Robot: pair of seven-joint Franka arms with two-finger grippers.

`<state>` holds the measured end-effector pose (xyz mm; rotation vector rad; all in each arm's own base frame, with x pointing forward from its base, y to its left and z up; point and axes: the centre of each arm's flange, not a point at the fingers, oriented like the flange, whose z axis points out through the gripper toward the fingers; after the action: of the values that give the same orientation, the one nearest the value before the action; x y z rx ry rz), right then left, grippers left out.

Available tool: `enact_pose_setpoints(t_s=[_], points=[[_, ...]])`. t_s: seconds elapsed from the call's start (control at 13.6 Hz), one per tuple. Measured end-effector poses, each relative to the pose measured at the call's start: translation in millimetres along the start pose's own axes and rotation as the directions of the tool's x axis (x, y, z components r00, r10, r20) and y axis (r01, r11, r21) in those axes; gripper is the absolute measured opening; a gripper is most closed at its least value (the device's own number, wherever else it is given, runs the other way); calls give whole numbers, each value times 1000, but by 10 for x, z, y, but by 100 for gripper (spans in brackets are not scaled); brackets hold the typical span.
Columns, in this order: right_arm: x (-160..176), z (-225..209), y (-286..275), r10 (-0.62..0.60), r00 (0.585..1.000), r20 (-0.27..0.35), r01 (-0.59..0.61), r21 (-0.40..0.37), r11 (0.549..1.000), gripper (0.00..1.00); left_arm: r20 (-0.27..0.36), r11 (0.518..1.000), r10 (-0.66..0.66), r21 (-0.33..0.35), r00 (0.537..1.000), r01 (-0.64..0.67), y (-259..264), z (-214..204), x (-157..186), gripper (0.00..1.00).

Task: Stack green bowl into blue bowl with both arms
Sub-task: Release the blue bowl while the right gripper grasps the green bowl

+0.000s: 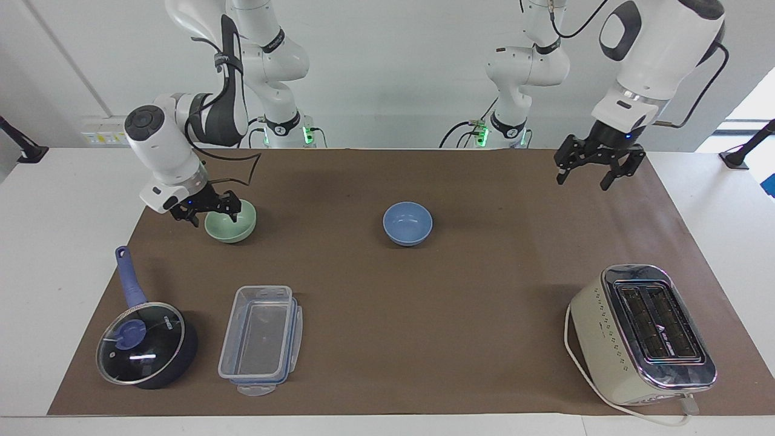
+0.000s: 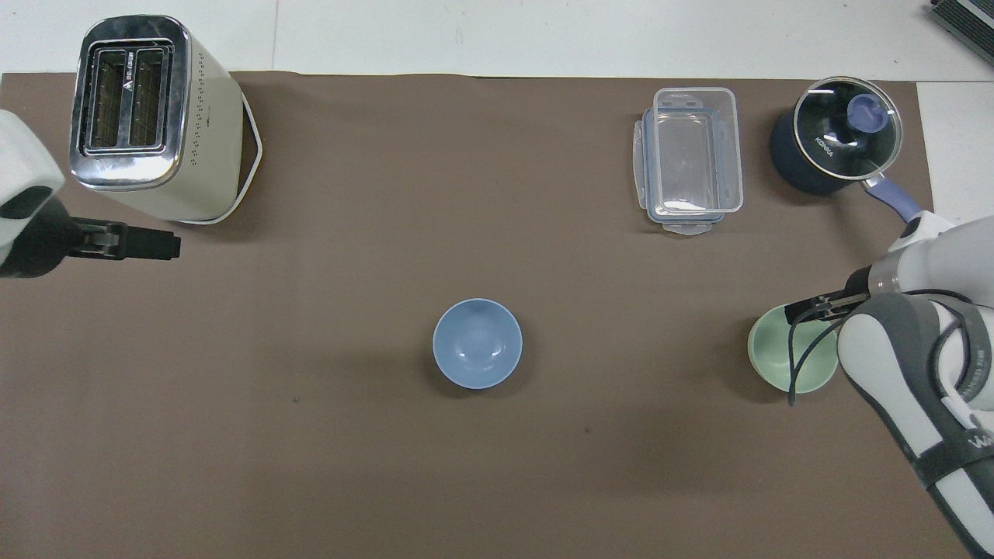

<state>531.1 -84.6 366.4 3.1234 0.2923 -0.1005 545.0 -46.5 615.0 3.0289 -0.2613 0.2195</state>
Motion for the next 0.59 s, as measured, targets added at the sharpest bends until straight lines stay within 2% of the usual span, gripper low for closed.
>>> enact_pose_setpoints(t_s=[0.15, 0.44, 0.59], points=[[-80, 209, 181, -33, 999, 13, 33, 4, 999, 100, 44, 1000, 13, 0, 999, -13, -182, -134, 26, 100], [-271, 444, 311, -85, 995, 53, 83, 35, 996, 100, 121, 1000, 18, -7, 992, -17, -216, -198, 164, 100], [-315, 488, 304, -112, 992, 60, 110, 44, 993, 100, 138, 1000, 20, -8, 990, -19, -218, -228, 245, 100]])
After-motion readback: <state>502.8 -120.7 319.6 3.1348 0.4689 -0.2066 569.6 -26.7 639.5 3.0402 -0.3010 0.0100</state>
